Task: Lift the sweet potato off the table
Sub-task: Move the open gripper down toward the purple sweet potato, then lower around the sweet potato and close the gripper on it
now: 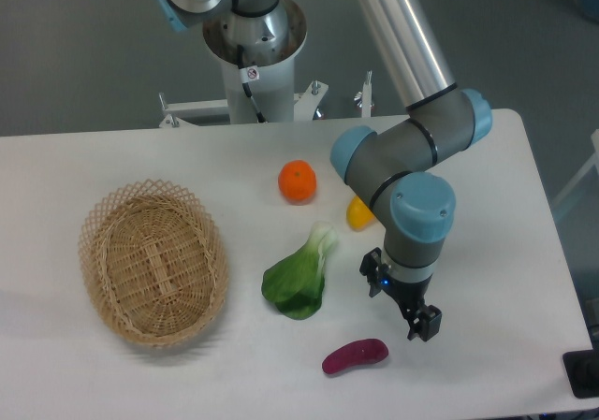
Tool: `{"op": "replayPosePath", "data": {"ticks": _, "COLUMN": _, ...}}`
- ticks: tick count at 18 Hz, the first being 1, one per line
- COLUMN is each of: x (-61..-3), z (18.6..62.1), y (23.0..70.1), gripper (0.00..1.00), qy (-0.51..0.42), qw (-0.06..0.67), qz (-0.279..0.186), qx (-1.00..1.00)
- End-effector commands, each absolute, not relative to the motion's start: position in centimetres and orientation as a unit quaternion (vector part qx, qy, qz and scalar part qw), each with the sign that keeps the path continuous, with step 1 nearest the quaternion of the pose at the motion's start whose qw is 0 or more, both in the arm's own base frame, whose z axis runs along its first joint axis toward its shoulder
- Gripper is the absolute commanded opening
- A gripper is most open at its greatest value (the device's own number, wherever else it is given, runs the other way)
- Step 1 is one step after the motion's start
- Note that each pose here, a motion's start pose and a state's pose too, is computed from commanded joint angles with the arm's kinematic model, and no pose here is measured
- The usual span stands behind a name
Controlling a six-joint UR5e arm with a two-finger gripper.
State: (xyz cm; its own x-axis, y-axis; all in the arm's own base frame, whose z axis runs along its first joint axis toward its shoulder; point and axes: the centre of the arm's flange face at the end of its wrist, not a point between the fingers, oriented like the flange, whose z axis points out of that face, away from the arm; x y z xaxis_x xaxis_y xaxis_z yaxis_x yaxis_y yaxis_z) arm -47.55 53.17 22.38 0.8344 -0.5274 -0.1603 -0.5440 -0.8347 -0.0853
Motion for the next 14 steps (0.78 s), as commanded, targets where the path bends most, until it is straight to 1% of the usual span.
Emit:
{"op": "replayPosePath", "data": {"ticks": 3, "x": -46.9, "z": 21.8, "y": 54.0, "gripper": 1.0, "qy": 0.286, "qw": 0.064, "qz": 0.062, "qx": -0.954}}
{"op": "replayPosePath", "data": {"ticks": 6, "x": -46.9, "z": 21.4, "y": 55.0, "gripper": 1.0, "qy": 0.291, "qw": 0.069, "qz": 0.076, "qx": -0.951}}
{"op": "replayPosePath", "data": {"ticks": 14, "x": -45.8, "z": 19.6, "y": 57.6, "gripper": 1.0, "qy": 0.287, "qw": 0.077, "qz": 0.086, "qx": -0.951}}
